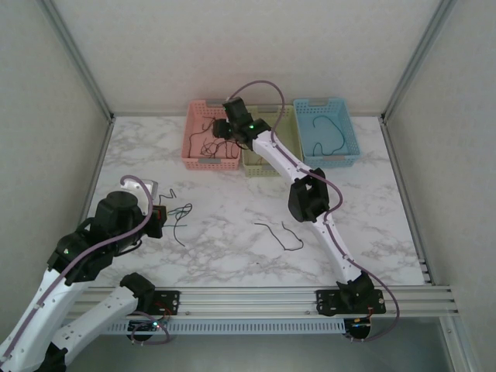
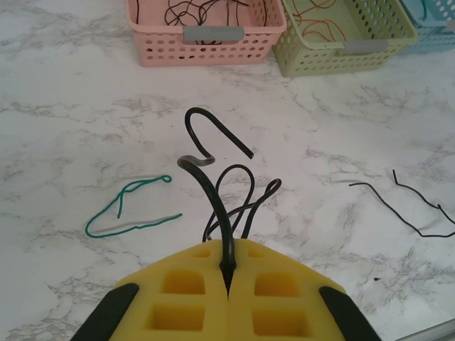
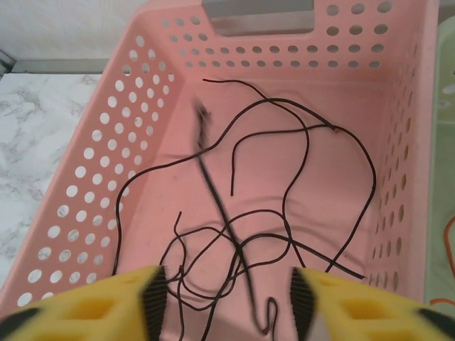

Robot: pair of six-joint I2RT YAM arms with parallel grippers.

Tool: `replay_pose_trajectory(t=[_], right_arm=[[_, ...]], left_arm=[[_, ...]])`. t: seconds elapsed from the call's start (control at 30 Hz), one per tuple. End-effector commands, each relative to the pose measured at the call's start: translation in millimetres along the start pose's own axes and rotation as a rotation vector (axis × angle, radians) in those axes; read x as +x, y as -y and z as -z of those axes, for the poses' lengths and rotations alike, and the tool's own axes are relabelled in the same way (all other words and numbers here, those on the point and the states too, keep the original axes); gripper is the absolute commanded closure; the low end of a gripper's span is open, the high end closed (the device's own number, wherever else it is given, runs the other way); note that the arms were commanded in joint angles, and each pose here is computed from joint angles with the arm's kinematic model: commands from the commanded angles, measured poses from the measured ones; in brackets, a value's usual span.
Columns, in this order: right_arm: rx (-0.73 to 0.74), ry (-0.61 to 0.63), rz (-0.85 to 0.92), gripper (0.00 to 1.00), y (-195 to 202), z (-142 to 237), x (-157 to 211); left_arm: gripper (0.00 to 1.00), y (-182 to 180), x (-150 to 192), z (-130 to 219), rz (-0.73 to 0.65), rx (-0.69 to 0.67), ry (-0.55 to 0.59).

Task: Untangle the cables

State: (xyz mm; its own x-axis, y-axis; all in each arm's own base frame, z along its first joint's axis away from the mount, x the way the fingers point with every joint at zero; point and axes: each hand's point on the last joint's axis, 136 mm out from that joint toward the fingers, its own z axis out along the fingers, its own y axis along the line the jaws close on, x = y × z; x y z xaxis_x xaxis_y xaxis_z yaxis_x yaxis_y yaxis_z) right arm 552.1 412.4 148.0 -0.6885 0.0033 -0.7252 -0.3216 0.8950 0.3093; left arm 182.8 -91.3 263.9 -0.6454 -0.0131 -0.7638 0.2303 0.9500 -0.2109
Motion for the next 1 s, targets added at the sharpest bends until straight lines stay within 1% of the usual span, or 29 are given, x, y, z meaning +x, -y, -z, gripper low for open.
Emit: replay_pose_trajectory(t=[0.0, 0.07, 0.17, 0.3, 0.37, 0.43, 0.53, 0.63, 0.73, 0.83, 0.97], right_arm=[[-0.057, 0.057, 0.014, 0.39, -17, 14, -23], [-0.062, 0.069, 0.033, 0.37, -21, 26, -31], [-0.094, 0.086, 0.070, 0.40, -32, 57, -50], [-0.181, 0.079, 0.145, 0.45, -57, 130, -67], [-0.210, 0.086, 0.185, 0.47, -64, 166, -67], [-0.264, 0.126, 0.218, 0.48, -69, 206, -60], [-0.380, 0.209, 0.246, 0.48, -71, 263, -39], [-0.451, 0.238, 0.201, 0.48, -61, 303, -3], [-0.488, 0.207, 0.114, 0.47, -52, 328, 33], [-0.562, 0.180, 0.038, 0.44, -57, 345, 69], [-0.671, 0.087, -0.041, 0.40, -82, 356, 113]], left_arm=[[1.00, 3, -4, 3, 0.020, 0.016, 0.015], [1.00, 3, -4, 2, 0.023, 0.019, 0.011], [1.00, 5, -3, 3, 0.028, 0.029, 0.010], [1.00, 9, -4, 5, 0.040, 0.055, 0.015], [1.00, 15, -6, 4, 0.040, 0.087, 0.015], [1.00, 20, -9, 4, 0.046, 0.112, 0.025], [1.00, 31, -16, 8, 0.062, 0.176, 0.050], [1.00, 39, -26, 14, 0.102, 0.218, 0.084], [1.00, 44, -41, 23, 0.174, 0.259, 0.135], [1.00, 49, -54, 28, 0.228, 0.298, 0.196], [1.00, 39, -69, 26, 0.261, 0.245, 0.280]])
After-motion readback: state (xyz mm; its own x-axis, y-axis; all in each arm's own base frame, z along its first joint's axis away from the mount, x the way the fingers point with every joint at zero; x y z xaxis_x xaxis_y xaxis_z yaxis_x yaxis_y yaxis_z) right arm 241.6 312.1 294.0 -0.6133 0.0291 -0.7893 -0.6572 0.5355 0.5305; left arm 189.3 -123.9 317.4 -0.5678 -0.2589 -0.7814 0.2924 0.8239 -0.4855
